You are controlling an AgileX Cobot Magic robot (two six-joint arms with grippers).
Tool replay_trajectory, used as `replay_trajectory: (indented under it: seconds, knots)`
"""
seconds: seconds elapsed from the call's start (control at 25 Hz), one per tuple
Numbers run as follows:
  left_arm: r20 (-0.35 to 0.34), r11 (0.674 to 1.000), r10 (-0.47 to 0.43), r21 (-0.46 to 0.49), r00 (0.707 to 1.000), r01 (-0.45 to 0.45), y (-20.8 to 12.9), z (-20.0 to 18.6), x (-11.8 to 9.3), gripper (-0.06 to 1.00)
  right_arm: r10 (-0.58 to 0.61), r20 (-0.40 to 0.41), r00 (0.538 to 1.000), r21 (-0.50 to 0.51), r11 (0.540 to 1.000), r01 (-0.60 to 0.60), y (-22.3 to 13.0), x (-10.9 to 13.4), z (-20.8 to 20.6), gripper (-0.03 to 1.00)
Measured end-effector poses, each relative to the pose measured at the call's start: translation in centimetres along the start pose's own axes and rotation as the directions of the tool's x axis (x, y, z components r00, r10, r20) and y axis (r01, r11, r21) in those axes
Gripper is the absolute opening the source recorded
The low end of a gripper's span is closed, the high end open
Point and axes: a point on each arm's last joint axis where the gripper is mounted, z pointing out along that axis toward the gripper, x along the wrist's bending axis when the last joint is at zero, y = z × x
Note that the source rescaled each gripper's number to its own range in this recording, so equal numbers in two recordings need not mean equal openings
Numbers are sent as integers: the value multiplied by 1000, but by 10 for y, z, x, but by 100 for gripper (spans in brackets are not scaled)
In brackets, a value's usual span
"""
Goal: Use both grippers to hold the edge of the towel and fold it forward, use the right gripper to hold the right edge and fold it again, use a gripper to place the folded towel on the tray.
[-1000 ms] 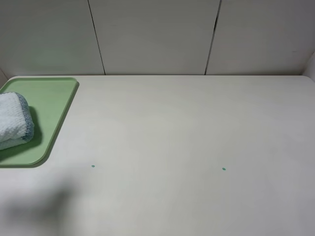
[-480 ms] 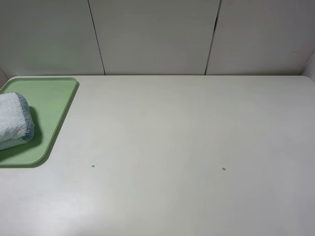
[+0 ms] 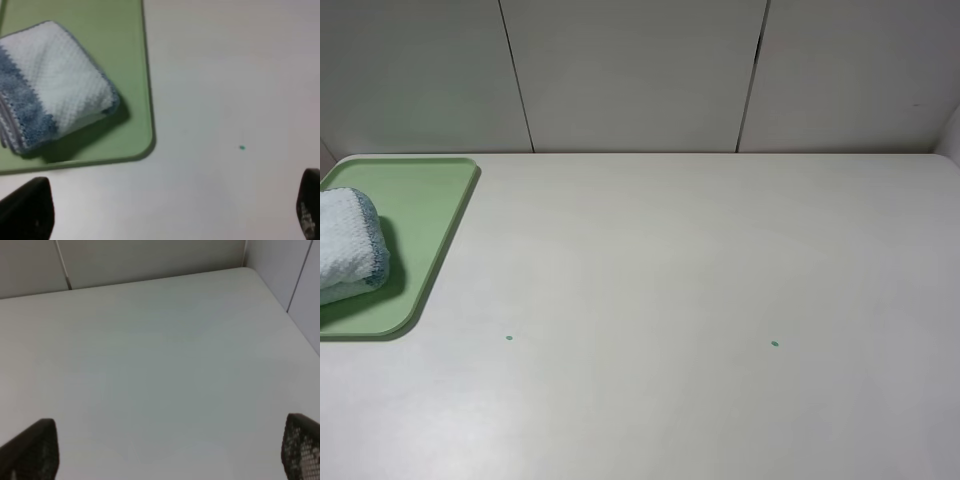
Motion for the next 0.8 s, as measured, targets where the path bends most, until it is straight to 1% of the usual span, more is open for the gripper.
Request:
replay_trajectory:
  seconds: [0.16,0.24,0.32,0.36,0.48,0.8]
  knots:
    - [33,998,49,-35,998,-48,-27,6,-2,100,0,0,1000,0,1000,0,0,0,0,100]
    - [45,995,78,-71,996,-75,-39,12,-1,100,0,0,1000,0,1000,0,0,0,0,100]
    - [69,990,109,-102,992,-101,-48,17,-1,100,0,0,1000,0,1000,0,0,0,0,100]
    - [85,989,120,-102,989,-112,-52,21,0,100,0,0,1000,0,1000,0,0,0,0,100]
    - [113,986,152,-81,982,-143,-58,29,0,100,0,0,1000,0,1000,0,0,0,0,100]
    - [111,983,170,-81,979,-162,-58,30,1,100,0,0,1000,0,1000,0,0,0,0,100]
